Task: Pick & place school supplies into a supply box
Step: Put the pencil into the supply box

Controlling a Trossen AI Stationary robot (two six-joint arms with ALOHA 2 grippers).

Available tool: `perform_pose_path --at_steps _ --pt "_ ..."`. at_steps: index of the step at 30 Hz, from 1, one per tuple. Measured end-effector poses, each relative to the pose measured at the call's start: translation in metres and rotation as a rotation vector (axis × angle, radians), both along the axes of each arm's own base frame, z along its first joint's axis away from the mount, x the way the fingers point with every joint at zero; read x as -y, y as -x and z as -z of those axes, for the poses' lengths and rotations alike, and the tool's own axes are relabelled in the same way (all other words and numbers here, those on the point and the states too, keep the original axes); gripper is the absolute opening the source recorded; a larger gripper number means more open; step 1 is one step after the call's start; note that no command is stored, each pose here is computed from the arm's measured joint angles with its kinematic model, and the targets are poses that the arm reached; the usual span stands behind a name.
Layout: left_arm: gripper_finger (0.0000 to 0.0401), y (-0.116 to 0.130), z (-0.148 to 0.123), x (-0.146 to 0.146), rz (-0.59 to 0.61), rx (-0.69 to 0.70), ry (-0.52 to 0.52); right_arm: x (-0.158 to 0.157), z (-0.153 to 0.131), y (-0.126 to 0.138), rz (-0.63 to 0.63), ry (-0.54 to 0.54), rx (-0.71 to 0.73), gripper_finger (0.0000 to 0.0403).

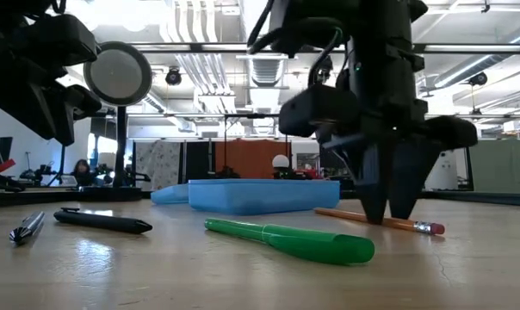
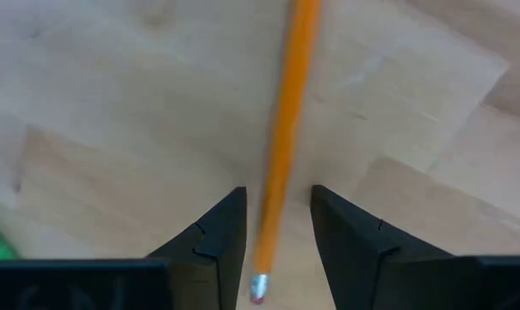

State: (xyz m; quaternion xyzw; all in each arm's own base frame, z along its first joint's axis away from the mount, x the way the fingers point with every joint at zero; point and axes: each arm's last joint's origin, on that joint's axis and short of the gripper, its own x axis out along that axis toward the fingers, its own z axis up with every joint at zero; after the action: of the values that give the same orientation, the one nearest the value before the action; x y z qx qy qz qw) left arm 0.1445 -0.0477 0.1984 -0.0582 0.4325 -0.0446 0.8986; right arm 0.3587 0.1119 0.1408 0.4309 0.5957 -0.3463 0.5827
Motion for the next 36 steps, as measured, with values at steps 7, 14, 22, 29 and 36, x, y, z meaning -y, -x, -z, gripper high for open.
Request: perform_pose_path --at_steps 7,14,22,29,36 --pt "0.0103 0.000 0.000 0.000 -0.005 0.002 -0.005 -0.012 -0.009 -0.025 -0.013 -0.198 0.231 0.0097" --pt "0.0103 0.000 0.000 0.000 -0.025 0.000 0.008 -0.005 -0.026 -0.026 0.072 -0.003 0.341 0.0092" --pt "0.0103 -0.003 0.001 -0.002 -0.338 -0.003 0.175 0.036 -0.057 -0.010 -0.155 0.170 0.285 0.0083" --pt "0.0103 -0.012 -0.001 -0.001 -0.610 0.063 0.363 0.071 -0.049 -0.030 -0.668 0.178 0.312 0.0064" --pt "0.0103 -0.024 -0.010 0.003 -0.833 0.248 0.558 0.061 -0.056 -0.013 -1.481 0.205 0.198 0.0085"
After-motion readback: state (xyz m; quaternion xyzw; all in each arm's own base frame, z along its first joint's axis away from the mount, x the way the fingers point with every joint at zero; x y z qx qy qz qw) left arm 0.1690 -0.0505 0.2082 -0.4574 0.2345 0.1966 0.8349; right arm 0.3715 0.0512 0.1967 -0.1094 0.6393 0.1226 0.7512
